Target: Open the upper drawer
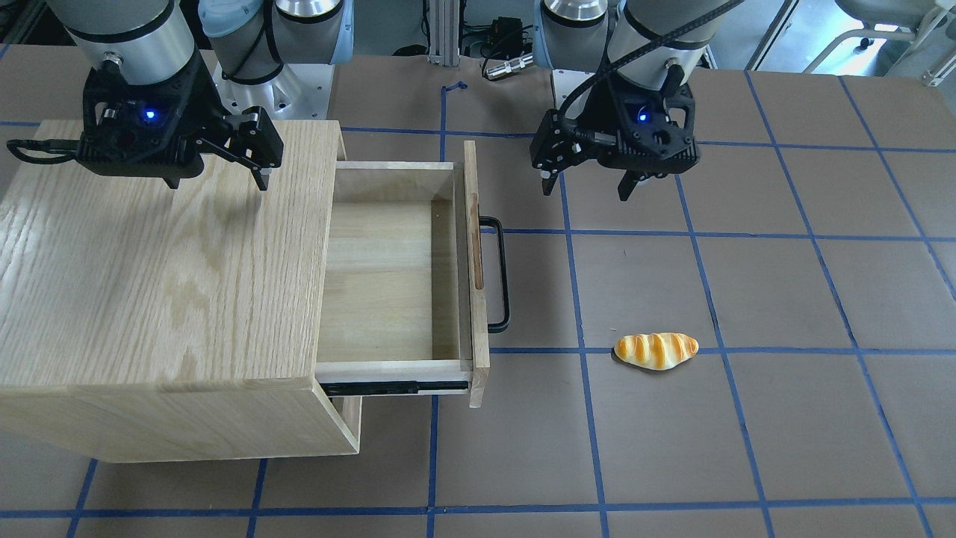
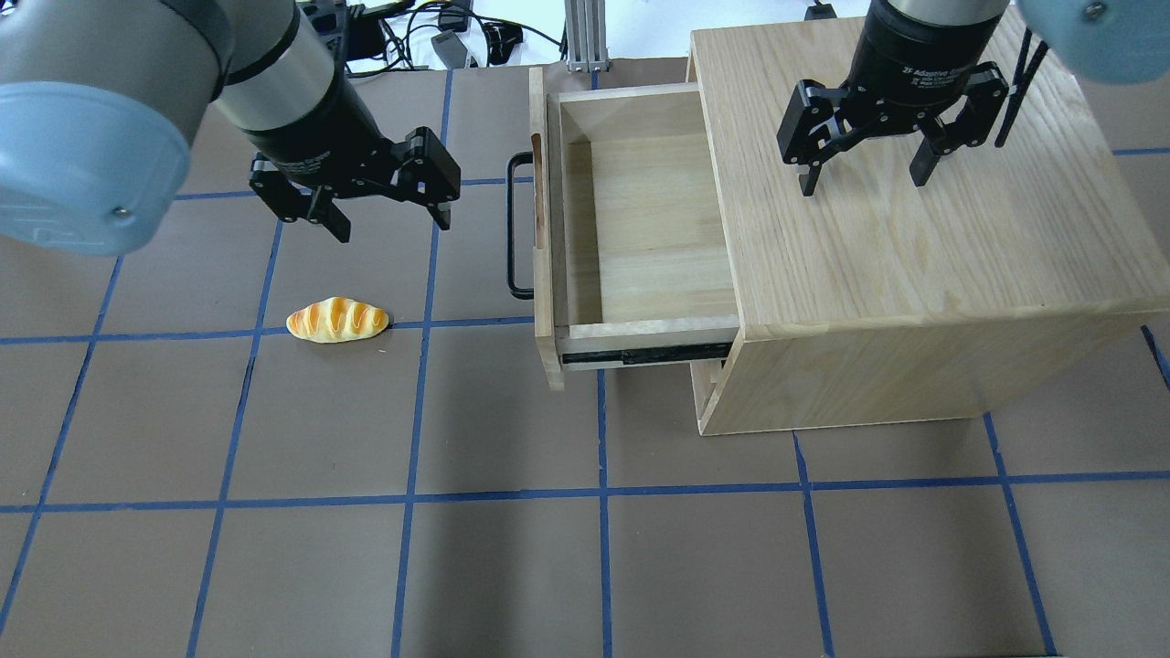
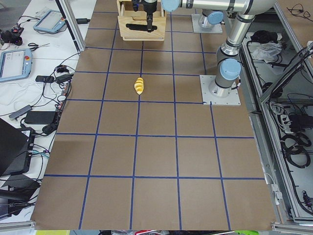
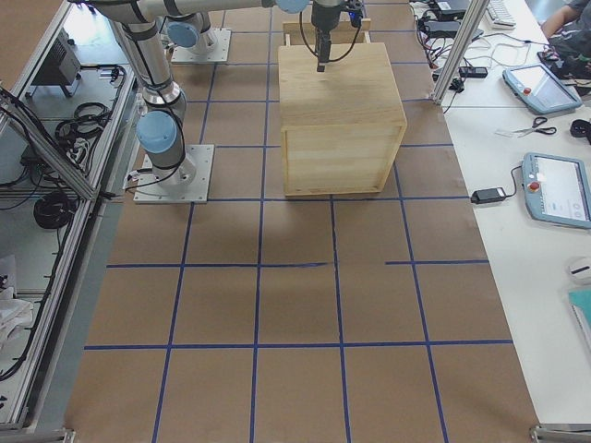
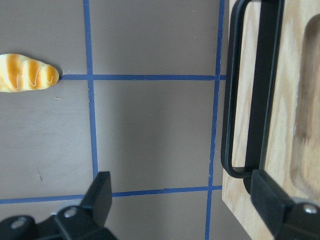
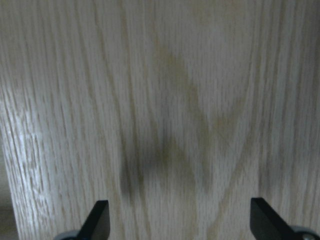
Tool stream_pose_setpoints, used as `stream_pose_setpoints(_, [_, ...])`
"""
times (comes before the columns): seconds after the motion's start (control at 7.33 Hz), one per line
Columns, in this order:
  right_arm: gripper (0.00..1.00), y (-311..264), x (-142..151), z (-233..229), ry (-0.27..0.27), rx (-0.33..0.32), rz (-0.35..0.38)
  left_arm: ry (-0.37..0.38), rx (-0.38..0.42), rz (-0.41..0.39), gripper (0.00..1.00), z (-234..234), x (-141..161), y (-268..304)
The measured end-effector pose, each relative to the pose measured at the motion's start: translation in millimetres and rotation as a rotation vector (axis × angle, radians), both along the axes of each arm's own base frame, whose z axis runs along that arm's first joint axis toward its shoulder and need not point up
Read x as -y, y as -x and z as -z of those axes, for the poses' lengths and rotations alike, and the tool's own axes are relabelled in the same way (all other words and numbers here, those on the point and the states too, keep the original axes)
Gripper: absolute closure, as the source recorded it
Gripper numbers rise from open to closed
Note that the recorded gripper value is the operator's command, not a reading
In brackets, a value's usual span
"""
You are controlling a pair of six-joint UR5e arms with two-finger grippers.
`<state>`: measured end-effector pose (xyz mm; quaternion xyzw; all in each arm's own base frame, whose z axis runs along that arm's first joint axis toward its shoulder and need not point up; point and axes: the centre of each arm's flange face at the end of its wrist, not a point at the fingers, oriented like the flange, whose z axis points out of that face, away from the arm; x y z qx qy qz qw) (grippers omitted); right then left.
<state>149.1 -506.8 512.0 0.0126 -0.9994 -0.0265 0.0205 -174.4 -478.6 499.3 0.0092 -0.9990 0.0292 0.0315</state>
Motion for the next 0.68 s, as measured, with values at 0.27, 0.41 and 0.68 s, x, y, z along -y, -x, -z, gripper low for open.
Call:
stream_pose_setpoints(0.27, [0.00,0,0,0,0.000,0.000,0.000,0.021,0.057,-0.021,0.00,-19,0,-48])
stream_pose_setpoints(0.41, [0.00,0,0,0,0.000,0.000,0.000,0.023,0.065,-0.031,0.00,-21,1,-64])
stream_pose_setpoints(0.68, [0.00,0,0,0,0.001,0.000,0.000,0.020,0.067,-0.040,0.00,-18,2,-74])
